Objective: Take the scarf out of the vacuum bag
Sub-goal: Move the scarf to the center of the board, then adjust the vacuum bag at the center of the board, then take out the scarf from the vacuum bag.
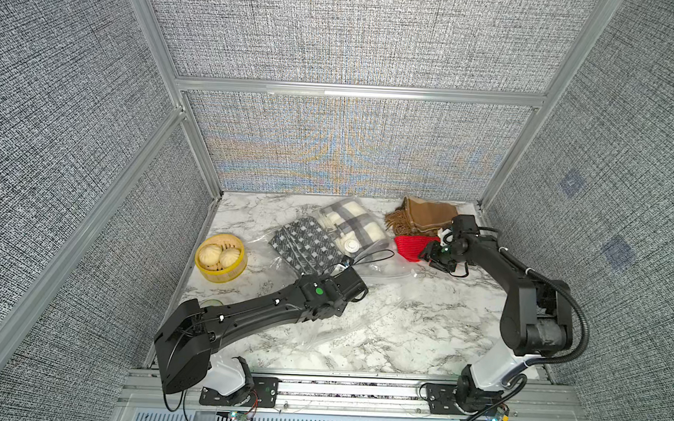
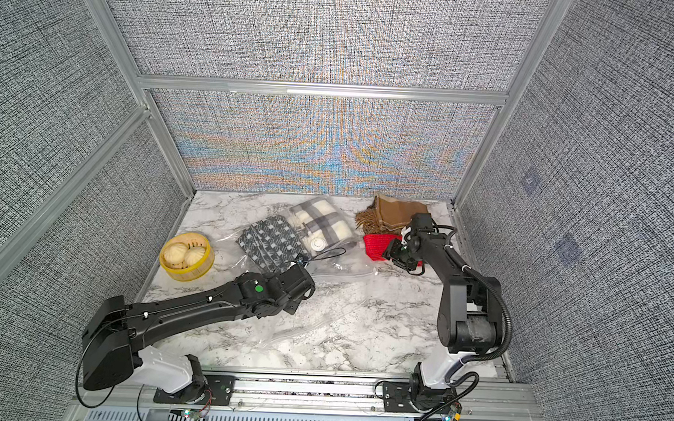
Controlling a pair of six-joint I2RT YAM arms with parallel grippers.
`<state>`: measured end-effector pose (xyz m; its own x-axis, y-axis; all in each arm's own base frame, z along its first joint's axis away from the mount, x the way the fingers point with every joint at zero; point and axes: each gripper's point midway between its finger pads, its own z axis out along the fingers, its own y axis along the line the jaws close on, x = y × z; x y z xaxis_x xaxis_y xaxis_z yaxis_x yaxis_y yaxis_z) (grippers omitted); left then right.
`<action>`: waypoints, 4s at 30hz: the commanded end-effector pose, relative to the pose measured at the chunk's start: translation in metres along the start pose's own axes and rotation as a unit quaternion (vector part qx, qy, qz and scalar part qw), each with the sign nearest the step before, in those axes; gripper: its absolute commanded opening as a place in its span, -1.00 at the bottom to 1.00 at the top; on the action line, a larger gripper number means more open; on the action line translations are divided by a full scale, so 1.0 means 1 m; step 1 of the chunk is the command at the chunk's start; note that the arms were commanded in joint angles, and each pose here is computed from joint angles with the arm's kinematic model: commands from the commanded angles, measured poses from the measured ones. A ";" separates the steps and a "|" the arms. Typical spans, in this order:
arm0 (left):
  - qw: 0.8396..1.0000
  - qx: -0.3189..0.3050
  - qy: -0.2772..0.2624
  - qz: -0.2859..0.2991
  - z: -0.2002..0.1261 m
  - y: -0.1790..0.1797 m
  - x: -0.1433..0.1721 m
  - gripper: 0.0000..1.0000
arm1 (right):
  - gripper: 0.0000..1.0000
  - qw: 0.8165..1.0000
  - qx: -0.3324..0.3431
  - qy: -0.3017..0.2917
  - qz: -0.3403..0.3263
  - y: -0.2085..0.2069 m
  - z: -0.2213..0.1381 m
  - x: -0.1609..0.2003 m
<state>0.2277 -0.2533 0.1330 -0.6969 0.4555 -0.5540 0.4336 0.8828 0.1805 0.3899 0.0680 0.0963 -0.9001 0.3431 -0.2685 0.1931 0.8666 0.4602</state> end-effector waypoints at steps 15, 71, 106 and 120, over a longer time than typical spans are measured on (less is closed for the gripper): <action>0.999 0.033 -0.016 0.007 -0.012 -0.005 -0.004 -1.00 | 0.98 0.970 -0.119 -0.177 -0.121 0.055 -0.065 0.075; 0.996 0.042 0.051 -0.064 0.045 -0.017 -0.016 -1.00 | 0.96 0.965 -0.161 -0.079 -0.191 0.148 0.066 0.108; 0.990 0.083 -0.081 -0.078 -0.019 -0.001 -0.059 -1.00 | 0.94 0.949 -0.232 -0.157 -0.145 0.207 0.119 0.162; 0.990 0.089 -0.079 -0.075 -0.017 -0.005 -0.057 -1.00 | 0.99 0.945 -0.241 -0.200 -0.093 0.194 0.110 0.153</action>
<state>0.2551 -0.2757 0.1749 -0.6777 0.2906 -0.6755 0.4221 0.9059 -0.0338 0.3255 0.3297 0.0527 -0.6775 0.3595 -0.6417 -0.2670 0.6927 0.6700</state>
